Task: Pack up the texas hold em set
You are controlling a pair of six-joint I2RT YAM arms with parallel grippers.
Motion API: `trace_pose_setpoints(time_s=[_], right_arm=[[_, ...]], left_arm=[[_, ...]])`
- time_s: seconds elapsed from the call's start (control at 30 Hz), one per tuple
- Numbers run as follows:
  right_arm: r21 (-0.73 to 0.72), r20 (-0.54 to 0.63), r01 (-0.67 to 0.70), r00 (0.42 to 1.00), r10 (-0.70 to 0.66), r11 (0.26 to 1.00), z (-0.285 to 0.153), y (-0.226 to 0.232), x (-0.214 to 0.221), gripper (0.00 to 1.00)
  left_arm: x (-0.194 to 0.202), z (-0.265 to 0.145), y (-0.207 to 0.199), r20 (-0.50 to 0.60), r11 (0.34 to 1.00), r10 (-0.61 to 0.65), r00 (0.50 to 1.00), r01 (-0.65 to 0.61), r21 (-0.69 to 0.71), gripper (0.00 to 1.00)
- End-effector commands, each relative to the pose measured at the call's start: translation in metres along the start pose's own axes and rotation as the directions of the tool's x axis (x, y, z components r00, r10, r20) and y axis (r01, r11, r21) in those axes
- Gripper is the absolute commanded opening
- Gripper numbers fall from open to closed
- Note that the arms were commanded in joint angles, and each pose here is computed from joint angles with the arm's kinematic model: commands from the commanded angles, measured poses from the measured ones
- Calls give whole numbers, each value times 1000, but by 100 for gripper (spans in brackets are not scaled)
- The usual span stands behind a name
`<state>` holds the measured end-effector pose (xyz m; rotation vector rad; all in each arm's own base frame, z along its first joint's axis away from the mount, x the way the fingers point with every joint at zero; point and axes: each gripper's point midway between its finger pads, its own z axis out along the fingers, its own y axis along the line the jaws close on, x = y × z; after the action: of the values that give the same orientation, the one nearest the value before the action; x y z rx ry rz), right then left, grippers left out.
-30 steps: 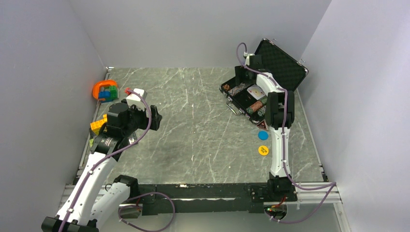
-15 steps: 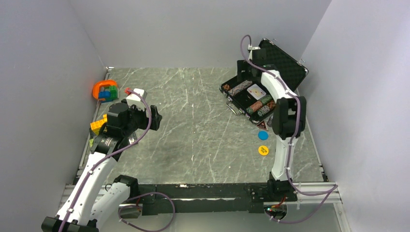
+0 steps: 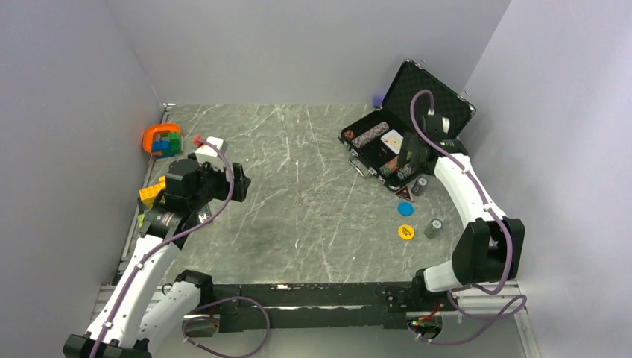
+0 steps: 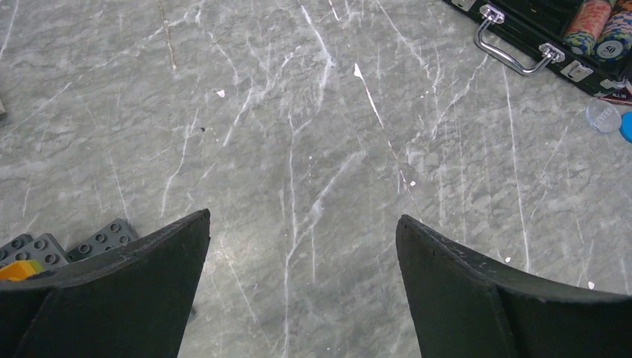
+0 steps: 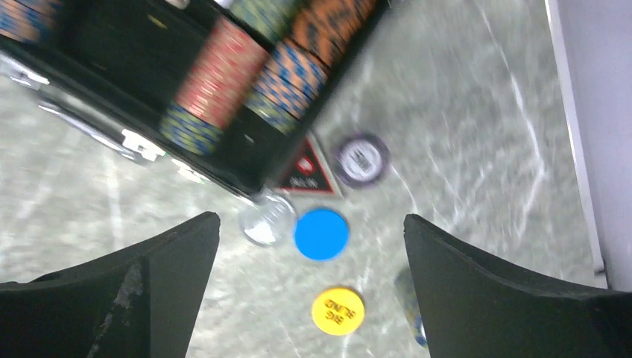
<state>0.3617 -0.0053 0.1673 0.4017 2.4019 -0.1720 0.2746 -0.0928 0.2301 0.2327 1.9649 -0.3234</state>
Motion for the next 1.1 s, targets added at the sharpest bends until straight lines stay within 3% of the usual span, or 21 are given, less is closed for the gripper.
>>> trace_pose_setpoints(time_s=[0.0,0.37,1.07], right_arm=[[74,-123,-39,991,48,996,3,-30,48,97],[91,-146,-95,983,107,991,30,-46,61,89],[73,-149,-76,985,86,994,68,-44,52,71]], left_arm=[[-20,-8,-7,67,1000,10,998,-11,22,98],[-20,-10,-11,72,999,16,997,-19,35,98],[-20,-10,-10,69,999,18,997,-20,32,98]])
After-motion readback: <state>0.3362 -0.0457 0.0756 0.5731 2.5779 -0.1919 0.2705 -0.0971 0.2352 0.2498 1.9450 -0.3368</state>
